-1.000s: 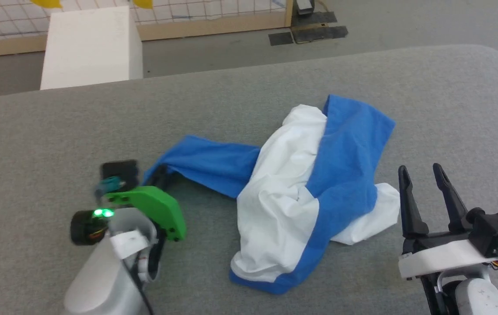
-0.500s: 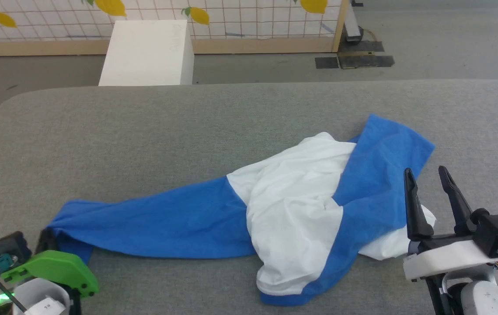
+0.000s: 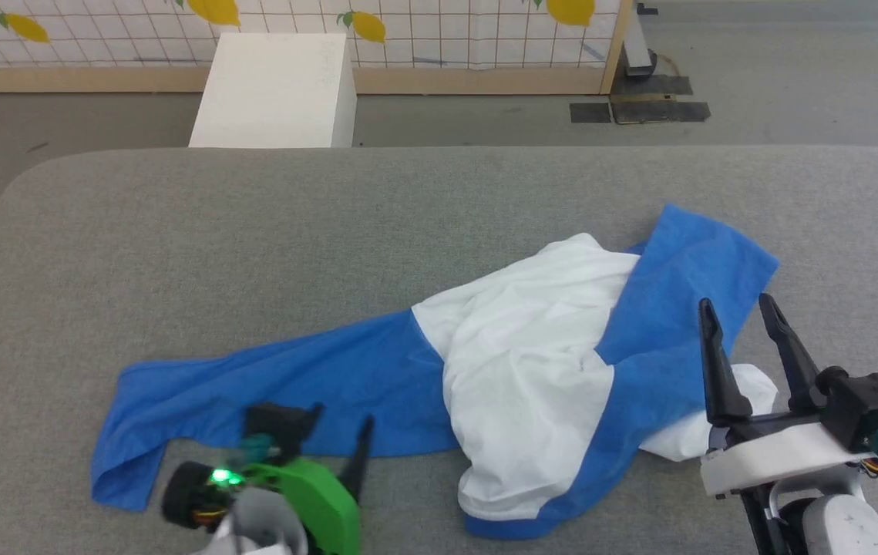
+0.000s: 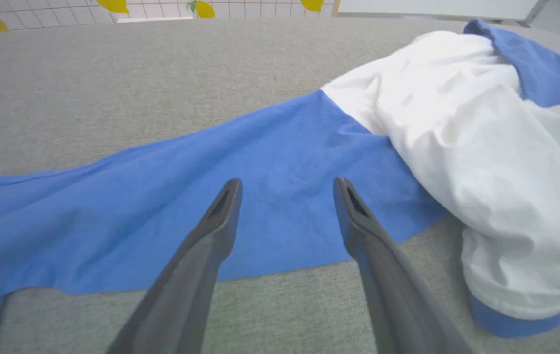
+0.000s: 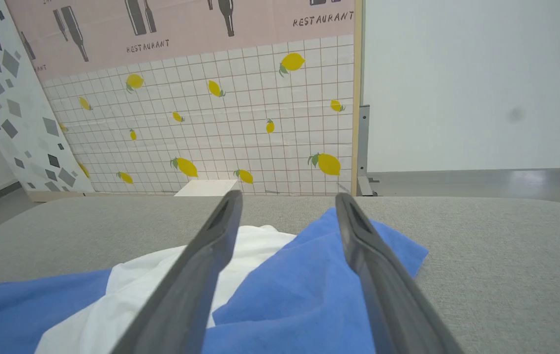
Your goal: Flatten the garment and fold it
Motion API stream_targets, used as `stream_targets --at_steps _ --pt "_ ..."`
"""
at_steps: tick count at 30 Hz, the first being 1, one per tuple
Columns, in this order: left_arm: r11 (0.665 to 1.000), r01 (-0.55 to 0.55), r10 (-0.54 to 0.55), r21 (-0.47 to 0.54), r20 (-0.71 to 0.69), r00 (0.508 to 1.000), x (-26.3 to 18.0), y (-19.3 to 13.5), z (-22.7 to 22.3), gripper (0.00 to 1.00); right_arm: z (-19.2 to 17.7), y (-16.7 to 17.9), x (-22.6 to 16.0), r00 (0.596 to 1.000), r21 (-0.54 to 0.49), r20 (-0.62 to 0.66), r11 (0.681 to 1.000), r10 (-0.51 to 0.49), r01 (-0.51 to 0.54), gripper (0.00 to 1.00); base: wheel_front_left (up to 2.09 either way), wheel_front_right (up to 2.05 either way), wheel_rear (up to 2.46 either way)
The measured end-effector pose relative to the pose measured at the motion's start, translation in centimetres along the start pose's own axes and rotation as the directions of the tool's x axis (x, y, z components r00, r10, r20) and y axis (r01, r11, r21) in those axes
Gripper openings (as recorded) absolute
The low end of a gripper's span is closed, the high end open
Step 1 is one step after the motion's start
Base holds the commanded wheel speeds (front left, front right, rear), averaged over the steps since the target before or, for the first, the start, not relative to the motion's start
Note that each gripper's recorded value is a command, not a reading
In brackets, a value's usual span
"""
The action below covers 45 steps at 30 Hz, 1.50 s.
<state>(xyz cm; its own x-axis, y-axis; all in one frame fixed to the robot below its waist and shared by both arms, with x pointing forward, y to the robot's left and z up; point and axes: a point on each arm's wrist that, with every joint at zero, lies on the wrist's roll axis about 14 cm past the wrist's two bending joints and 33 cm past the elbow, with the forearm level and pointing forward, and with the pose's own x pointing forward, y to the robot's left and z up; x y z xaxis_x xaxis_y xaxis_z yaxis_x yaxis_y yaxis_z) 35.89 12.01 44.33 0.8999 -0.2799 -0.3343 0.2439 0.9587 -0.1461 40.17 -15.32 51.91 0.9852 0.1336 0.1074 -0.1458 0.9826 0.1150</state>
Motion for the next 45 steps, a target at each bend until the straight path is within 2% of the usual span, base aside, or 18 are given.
stream_targets --at_steps 3,5,8,13,14,15,16,19,22,24,28,31,32,33,34,35,40,45 --pt "0.988 0.124 -0.109 0.089 -0.159 0.981 0.5 -2.6 -2.8 1.00 0.0 -0.1 -0.2 1.000 -0.001 -0.001 1.000 -0.003 0.003 1.00 0.00 0.00 0.00" --pt "0.972 0.187 -0.144 0.143 -0.263 0.954 0.7 -3.4 -4.4 1.00 0.1 -0.4 -0.5 1.000 -0.003 -0.001 1.000 -0.013 0.013 1.00 0.00 0.00 0.00" --pt "0.942 0.234 -0.138 0.241 -0.358 0.923 1.0 -3.1 -5.7 1.00 0.1 -0.9 -0.8 1.000 -0.006 -0.002 1.000 -0.029 0.029 1.00 0.00 0.00 0.00" --pt "0.900 0.292 -0.133 0.323 -0.436 0.890 1.7 -2.9 -6.2 1.00 -0.1 -1.9 -1.4 0.998 -0.010 -0.011 0.998 -0.059 0.059 1.00 0.00 0.00 0.00" --pt "0.896 0.294 -0.131 0.332 -0.435 0.891 2.0 -2.8 -6.1 0.89 -0.2 -2.0 -1.5 0.998 -0.011 -0.013 0.998 -0.063 0.063 1.00 0.00 0.00 0.00" --pt "0.896 0.291 -0.126 0.337 -0.435 0.891 2.3 -2.7 -6.1 0.32 -0.3 -2.2 -1.6 0.997 -0.011 -0.016 0.998 -0.069 0.069 1.00 0.00 0.00 0.00" --pt "0.899 0.281 -0.117 0.336 -0.434 0.893 2.5 -2.6 -6.1 0.00 -0.3 -2.3 -1.7 0.997 -0.012 -0.017 0.997 -0.073 0.073 1.00 0.00 0.00 0.00" --pt "0.932 0.206 -0.086 0.297 -0.371 0.925 3.6 -1.9 -4.9 0.00 -0.5 -2.8 -1.9 0.996 -0.014 -0.021 0.996 -0.087 0.087 1.00 0.00 0.00 0.00" --pt "0.978 0.056 -0.001 0.202 -0.262 0.965 4.2 0.6 -2.9 0.00 -0.4 -3.1 -2.1 0.995 -0.016 -0.019 0.995 -0.099 0.098 1.00 0.00 0.00 0.00" --pt "0.988 -0.045 0.074 0.146 -0.199 0.977 3.8 2.8 -1.9 0.00 -0.2 -3.2 -2.1 0.995 -0.017 -0.013 0.995 -0.102 0.102 1.00 0.00 0.00 0.00" --pt "0.969 -0.238 0.246 0.072 -0.135 0.960 1.5 8.3 -1.0 0.00 -0.1 -3.3 -2.0 0.995 -0.016 -0.007 0.995 -0.102 0.102 1.00 0.00 0.00 0.00" --pt "0.934 -0.353 0.357 0.053 -0.118 0.927 -0.5 11.8 -0.8 0.00 -0.1 -2.9 -1.7 0.996 -0.014 -0.008 0.996 -0.091 0.091 1.00 0.00 0.00 0.00" --pt "0.910 -0.413 0.415 0.040 -0.094 0.905 -1.6 13.7 -0.4 0.00 -0.2 -2.6 -1.4 0.997 -0.012 -0.011 0.997 -0.081 0.081 1.00 0.00 0.00 0.00" --pt "0.898 -0.439 0.439 0.025 -0.085 0.894 -2.1 14.5 -0.2 0.21 -0.4 -2.5 -1.3 0.997 -0.011 -0.016 0.997 -0.075 0.075 1.00 0.00 0.00 0.00" --pt "0.890 -0.455 0.454 0.005 -0.076 0.888 -2.4 14.9 -0.1 0.63 -0.5 -2.3 -1.1 0.997 -0.010 -0.022 0.998 -0.069 0.069 1.00 0.00 0.00 0.00" --pt "0.886 -0.463 0.461 -0.011 -0.072 0.885 -2.7 15.2 -0.1 1.00 -0.6 -2.1 -1.0 0.998 -0.009 -0.028 0.998 -0.064 0.064 1.00 0.00 0.00 0.00" --pt "0.889 -0.429 0.432 -0.160 -0.018 0.901 -2.9 13.8 0.2 1.00 -2.3 -1.8 -0.7 0.992 0.006 -0.113 0.998 -0.054 0.055 1.00 0.00 0.00 0.00" --pt "0.887 -0.421 0.438 -0.189 0.059 0.897 -4.2 13.0 0.3 1.00 -4.7 -2.8 -1.0 0.965 0.015 -0.248 0.996 -0.084 0.090 1.00 0.00 0.00 0.00"
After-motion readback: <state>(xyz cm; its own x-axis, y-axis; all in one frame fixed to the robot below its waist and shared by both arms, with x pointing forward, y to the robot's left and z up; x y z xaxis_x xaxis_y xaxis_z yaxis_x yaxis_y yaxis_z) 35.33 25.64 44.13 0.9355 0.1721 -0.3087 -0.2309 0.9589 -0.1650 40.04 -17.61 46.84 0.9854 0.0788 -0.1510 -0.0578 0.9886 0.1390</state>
